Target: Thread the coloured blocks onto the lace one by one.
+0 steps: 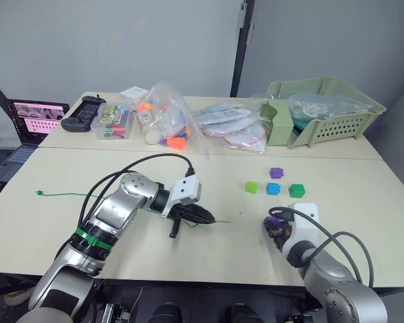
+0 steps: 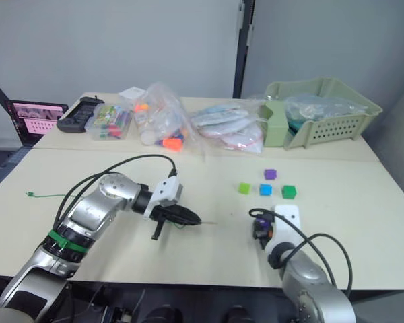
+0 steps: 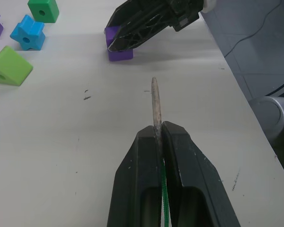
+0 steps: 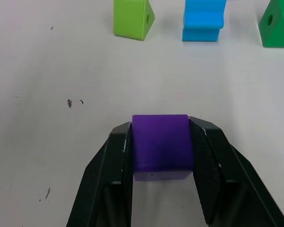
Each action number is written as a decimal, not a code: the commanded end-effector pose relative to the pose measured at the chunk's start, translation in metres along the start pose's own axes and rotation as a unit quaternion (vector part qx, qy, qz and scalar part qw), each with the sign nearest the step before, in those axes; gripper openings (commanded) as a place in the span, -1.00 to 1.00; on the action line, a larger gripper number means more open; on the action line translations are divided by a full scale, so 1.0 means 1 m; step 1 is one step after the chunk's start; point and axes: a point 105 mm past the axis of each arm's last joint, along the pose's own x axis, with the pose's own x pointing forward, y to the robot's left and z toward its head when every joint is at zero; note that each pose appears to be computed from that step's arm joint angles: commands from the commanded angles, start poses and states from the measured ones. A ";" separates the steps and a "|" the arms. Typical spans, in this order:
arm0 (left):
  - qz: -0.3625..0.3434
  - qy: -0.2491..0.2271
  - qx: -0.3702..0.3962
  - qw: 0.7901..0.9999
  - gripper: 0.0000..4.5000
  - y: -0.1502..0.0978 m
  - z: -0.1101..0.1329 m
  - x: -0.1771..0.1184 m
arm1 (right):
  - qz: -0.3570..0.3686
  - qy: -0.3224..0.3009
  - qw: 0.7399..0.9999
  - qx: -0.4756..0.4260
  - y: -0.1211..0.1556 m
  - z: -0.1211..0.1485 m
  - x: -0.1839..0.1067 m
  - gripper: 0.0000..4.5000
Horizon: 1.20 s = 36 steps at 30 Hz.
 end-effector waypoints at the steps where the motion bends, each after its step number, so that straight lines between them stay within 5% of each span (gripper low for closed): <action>1: -0.003 -0.003 0.014 1.000 -1.00 -0.002 0.003 0.000 | 0.009 -0.011 1.000 -0.003 0.003 0.009 -0.009 0.11; 7: 0.001 -0.004 0.012 1.000 -1.00 -0.002 0.002 0.001 | 0.056 -0.024 0.997 -0.045 -0.006 0.038 -0.022 0.98; 14: 0.011 -0.008 0.011 1.000 -1.00 -0.002 0.001 0.003 | 0.231 0.029 0.941 -0.246 -0.009 0.076 -0.037 0.98; 20: 0.023 -0.007 0.014 1.000 -1.00 -0.003 0.001 0.003 | 0.349 0.119 0.812 -0.453 -0.028 0.067 -0.026 0.98; 26: 0.035 -0.004 0.016 0.999 -1.00 -0.003 0.001 0.003 | 0.404 0.161 0.734 -0.522 -0.038 0.053 -0.001 0.98; 30: 0.040 -0.002 0.021 0.999 -1.00 -0.003 0.003 0.004 | 0.418 0.187 0.697 -0.551 -0.034 0.049 0.016 0.98; 36: 0.045 -0.002 0.020 0.999 -1.00 -0.005 0.003 0.006 | 0.435 0.201 0.680 -0.555 -0.024 0.043 0.026 0.98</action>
